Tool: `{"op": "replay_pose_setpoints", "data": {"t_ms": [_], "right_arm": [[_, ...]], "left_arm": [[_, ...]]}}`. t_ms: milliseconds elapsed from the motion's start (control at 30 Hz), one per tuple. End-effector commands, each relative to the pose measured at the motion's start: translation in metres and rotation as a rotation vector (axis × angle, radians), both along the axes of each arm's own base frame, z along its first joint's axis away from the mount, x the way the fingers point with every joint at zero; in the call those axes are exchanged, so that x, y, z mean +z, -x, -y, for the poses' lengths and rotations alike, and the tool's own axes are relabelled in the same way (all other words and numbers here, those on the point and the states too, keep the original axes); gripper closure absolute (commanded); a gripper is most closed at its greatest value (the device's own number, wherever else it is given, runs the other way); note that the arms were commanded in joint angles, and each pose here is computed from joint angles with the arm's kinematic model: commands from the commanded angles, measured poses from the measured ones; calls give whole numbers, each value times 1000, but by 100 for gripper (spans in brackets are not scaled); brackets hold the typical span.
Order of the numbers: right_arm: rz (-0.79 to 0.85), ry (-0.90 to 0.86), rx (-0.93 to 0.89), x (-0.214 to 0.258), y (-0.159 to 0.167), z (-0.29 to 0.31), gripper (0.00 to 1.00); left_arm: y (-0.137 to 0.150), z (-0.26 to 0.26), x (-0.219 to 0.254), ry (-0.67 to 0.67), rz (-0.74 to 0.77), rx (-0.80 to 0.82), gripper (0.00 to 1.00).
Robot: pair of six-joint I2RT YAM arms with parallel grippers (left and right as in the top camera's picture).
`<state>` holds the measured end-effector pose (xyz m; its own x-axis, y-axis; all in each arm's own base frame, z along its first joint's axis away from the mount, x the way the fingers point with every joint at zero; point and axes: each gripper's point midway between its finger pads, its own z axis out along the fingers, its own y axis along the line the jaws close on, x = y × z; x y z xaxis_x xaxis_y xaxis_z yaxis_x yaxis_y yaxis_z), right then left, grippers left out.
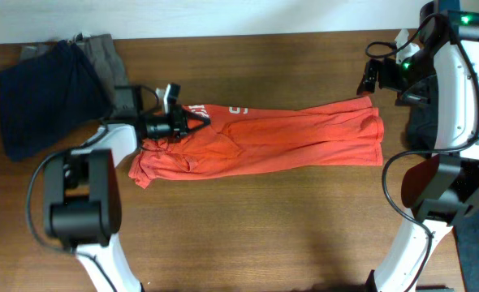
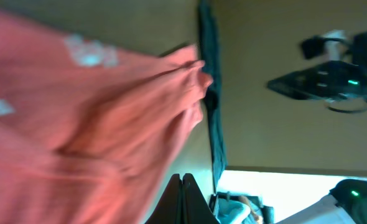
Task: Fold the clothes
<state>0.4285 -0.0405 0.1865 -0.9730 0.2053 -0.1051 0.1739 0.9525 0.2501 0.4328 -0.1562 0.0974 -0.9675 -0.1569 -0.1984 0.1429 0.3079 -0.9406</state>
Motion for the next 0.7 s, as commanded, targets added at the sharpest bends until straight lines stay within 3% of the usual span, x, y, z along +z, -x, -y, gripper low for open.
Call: {"op": "replay_pose_setpoints", "data": {"t_ms": [0, 133, 467, 567, 667], "right_arm": [[-6, 2, 16, -2, 1, -2, 1], [-7, 1, 16, -2, 1, -2, 1], [-9, 1, 16, -2, 2, -2, 1], [-9, 1, 16, -2, 2, -2, 1], [-9, 1, 16, -2, 2, -2, 1]], "left_arm": [[-1, -6, 42, -66, 92, 45, 99], [4, -11, 25, -132, 33, 67, 99], [21, -58, -43, -499, -135, 171, 99], [22, -63, -55, -489, -167, 172, 99], [25, -54, -68, -379, -191, 118, 99]]}}
